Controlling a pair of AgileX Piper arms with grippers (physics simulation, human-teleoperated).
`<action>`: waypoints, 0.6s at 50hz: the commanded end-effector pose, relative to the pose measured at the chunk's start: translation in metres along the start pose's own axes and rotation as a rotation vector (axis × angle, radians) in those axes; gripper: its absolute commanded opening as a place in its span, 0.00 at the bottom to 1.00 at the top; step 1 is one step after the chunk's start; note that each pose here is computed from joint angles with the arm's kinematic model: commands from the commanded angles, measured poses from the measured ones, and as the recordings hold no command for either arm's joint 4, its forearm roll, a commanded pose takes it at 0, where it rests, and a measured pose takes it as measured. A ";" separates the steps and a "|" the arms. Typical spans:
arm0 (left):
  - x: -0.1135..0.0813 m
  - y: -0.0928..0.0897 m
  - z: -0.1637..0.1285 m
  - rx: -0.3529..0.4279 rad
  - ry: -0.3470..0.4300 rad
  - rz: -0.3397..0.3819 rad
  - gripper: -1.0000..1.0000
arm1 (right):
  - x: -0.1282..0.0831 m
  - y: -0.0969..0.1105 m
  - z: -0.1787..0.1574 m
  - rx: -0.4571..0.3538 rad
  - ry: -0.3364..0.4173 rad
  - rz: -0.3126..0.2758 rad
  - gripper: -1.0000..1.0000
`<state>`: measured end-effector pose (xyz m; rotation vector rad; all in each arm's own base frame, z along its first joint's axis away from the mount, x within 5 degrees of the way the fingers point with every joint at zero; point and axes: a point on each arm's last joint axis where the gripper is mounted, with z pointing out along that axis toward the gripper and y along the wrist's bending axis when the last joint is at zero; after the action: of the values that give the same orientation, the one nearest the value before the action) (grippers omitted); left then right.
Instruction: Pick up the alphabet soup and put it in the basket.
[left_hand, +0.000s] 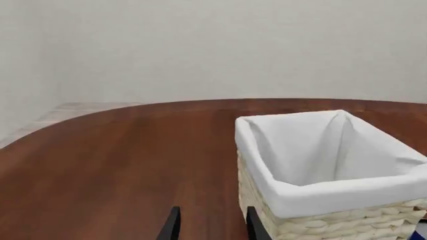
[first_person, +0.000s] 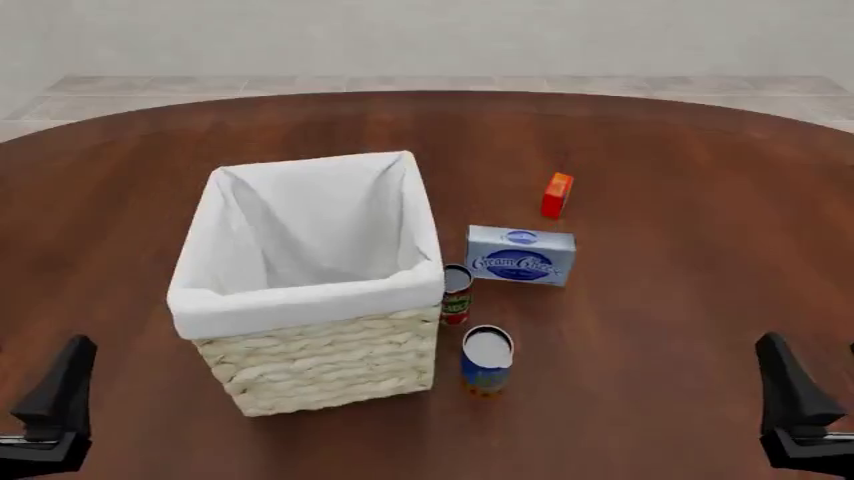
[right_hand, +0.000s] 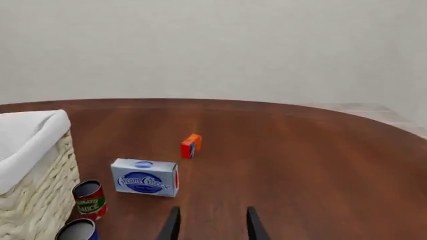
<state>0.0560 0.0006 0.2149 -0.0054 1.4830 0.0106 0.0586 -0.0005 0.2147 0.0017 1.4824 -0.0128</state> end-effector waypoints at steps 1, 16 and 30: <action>0.000 -0.001 0.000 0.016 0.001 -0.008 1.00 | 0.000 0.001 -0.002 -0.023 0.002 0.006 1.00; 0.000 -0.001 0.000 0.020 0.003 -0.012 1.00 | 0.001 0.002 -0.002 -0.032 0.005 0.001 1.00; 0.001 -0.001 0.000 0.022 0.006 -0.009 1.00 | -0.002 0.005 -0.003 -0.084 -0.017 -0.016 1.00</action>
<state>0.0560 -0.0006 0.2145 0.0034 1.4867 -0.0129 0.0563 0.0019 0.2143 -0.0317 1.4806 0.0200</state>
